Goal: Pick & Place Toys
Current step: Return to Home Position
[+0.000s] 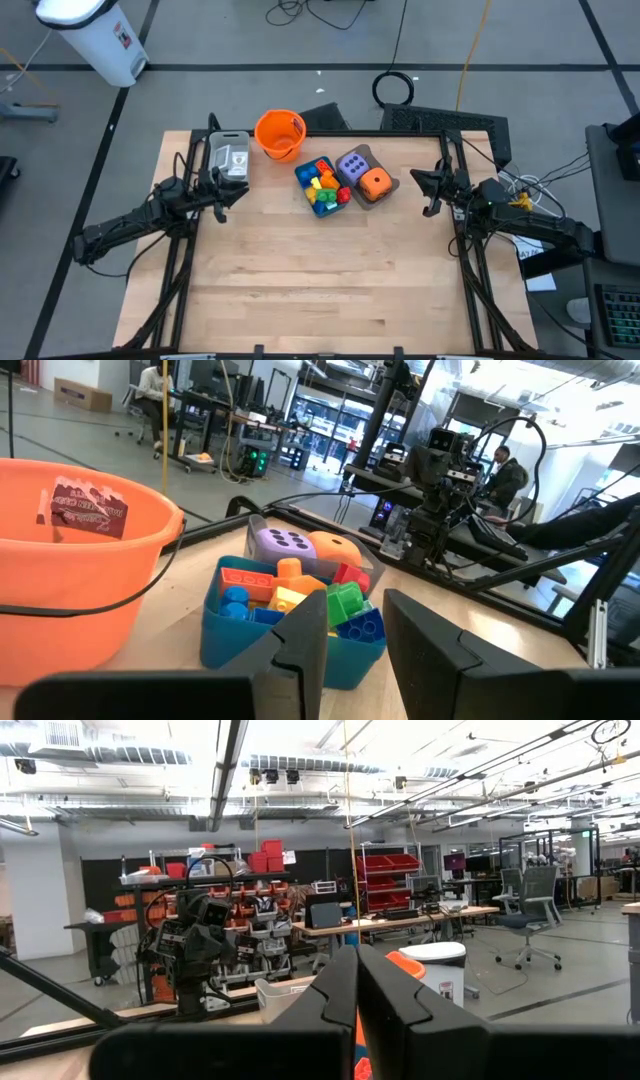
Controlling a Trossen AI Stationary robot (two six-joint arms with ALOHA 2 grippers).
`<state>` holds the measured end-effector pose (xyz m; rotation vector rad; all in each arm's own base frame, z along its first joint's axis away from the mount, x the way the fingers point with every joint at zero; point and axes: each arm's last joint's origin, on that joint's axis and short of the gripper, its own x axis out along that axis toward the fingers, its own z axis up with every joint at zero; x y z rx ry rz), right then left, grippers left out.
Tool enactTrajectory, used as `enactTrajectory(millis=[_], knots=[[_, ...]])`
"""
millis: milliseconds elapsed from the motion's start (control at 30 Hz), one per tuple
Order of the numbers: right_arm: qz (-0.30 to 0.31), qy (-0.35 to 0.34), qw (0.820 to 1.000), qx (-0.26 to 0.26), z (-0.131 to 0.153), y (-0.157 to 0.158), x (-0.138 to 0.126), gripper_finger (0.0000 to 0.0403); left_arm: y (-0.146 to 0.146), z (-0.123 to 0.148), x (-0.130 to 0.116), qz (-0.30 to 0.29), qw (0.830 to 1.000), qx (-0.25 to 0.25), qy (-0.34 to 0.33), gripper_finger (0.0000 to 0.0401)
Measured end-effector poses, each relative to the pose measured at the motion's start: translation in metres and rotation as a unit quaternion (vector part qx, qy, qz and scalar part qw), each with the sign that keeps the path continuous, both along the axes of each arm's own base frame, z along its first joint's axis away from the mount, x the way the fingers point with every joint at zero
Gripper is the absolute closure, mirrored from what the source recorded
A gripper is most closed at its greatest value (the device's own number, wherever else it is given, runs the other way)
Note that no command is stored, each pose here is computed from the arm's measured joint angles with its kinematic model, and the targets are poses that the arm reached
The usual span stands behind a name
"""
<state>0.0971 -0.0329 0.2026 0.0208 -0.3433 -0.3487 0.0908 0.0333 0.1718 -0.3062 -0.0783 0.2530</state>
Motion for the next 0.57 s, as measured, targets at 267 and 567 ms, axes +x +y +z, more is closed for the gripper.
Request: enactTrajectory(millis=[267,567], knots=[[0.000,0.000,1.000,0.000,0.0000,0.0000,0.0000,0.0399,0.0000,0.0000,0.0000,0.000,1.000,0.000,0.000,0.0295],[0.000,0.000,1.000,0.000,0.0000,0.0001,0.0000,0.0399,0.0000,0.0000,0.0000,0.000,1.000,0.000,0.000,0.0295]])
